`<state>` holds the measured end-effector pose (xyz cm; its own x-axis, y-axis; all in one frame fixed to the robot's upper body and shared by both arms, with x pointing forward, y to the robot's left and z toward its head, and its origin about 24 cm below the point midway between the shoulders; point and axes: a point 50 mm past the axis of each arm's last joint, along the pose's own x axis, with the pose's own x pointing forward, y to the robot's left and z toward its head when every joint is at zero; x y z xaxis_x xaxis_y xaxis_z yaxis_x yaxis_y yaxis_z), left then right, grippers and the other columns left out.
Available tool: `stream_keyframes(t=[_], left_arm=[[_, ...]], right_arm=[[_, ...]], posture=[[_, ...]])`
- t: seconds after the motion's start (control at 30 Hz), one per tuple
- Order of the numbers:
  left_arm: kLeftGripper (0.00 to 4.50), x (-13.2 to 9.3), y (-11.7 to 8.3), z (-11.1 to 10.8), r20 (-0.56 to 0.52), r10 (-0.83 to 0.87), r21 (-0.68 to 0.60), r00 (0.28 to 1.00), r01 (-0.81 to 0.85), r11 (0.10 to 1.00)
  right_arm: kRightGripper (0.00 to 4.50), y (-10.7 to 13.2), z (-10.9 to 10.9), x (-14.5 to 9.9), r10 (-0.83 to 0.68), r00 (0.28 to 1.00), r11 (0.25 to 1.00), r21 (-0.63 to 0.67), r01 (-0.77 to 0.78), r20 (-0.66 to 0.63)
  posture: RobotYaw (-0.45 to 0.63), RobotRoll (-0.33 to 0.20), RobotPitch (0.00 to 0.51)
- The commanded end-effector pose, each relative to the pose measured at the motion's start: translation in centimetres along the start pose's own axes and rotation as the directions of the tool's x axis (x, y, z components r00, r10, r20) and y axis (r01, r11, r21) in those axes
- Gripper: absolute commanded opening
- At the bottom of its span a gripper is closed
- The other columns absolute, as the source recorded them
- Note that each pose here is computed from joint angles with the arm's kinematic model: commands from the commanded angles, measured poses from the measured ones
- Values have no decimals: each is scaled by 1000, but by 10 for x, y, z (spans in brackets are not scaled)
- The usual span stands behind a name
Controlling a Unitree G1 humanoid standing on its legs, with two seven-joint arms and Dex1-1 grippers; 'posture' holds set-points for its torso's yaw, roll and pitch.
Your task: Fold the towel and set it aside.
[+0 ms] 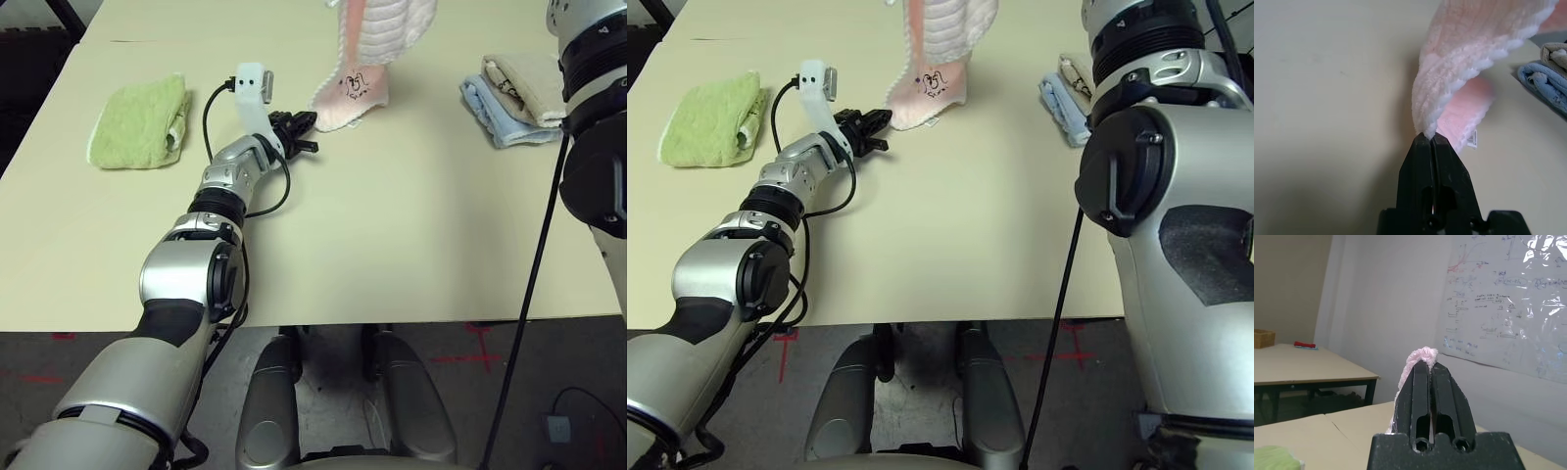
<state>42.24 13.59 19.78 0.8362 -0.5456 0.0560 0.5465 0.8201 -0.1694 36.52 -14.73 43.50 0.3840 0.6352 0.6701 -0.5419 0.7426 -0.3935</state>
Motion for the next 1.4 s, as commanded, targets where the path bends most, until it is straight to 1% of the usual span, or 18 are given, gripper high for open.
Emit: stream_keyframes(t=[0.03,0.17,0.3,0.4,0.5,0.57,0.63,0.7,0.8,1.0,1.13,1.17,1.2,1.23,1.27,1.33,1.37,1.4], left_arm=[[23,-7,9,18,33,3,21,999,-4,1000],[23,-34,35,45,14,-9,109,1000,8,994],[23,-76,62,84,8,50,219,999,-50,974],[23,-107,72,117,31,93,305,995,-98,947],[23,-132,71,143,-18,66,377,998,-55,925],[23,-140,68,147,-75,31,381,997,0,925],[23,-154,70,144,-207,-21,357,978,96,929],[23,-161,68,141,-295,-78,304,952,171,937],[23,-158,65,135,-364,-134,251,922,236,939],[23,-154,59,124,-453,-251,113,855,334,936],[23,-151,64,124,-470,-218,135,855,314,940],[23,-146,67,126,-443,-165,195,881,274,942],[23,-138,73,132,-370,-52,309,928,176,935],[23,-130,77,139,-270,61,412,961,58,909],[23,-125,80,150,-131,178,523,975,-85,848],[23,-120,81,164,62,268,606,962,-249,756],[23,-117,77,175,171,258,603,951,-308,736],[23,-119,68,196,366,229,583,902,-414,699]], right_arm=[[0,-7,8,-5,-23,1000,999,-25,23,18],[0,-16,-19,-31,-76,994,996,44,79,-75],[0,-29,-47,-76,-145,967,982,90,167,-208],[0,-38,-61,-110,-185,933,968,105,227,-308],[0,-37,-80,-157,-81,867,953,216,212,-492],[0,-32,-87,-177,34,820,929,321,185,-571],[0,-27,-88,-199,153,757,885,429,180,-635],[0,-25,-88,-209,228,707,859,480,177,-669],[0,-27,-85,-211,265,657,865,475,162,-706],[0,-35,-71,-210,301,616,858,489,159,-728],[0,-38,-67,-209,327,562,870,474,135,-760],[0,-40,-69,-206,285,562,900,418,121,-776],[0,-45,-72,-199,168,582,953,283,112,-796],[0,-50,-74,-191,32,618,984,132,116,-786],[0,-57,-70,-178,-131,682,987,-33,155,-720],[0,-64,-61,-162,-312,754,950,-194,243,-579],[0,-67,-53,-154,-385,782,921,-257,292,-490],[0,-70,-42,-145,-439,811,891,-302,338,-386]], posture=[[-44,0,307],[-2,0,310],[42,0,321],[62,0,333],[75,0,338],[79,0,339],[100,0,348],[103,0,350],[84,0,345],[52,0,340],[40,0,338],[39,0,338],[39,0,336],[40,0,335],[40,0,334],[41,0,334],[41,0,334],[41,0,334]])
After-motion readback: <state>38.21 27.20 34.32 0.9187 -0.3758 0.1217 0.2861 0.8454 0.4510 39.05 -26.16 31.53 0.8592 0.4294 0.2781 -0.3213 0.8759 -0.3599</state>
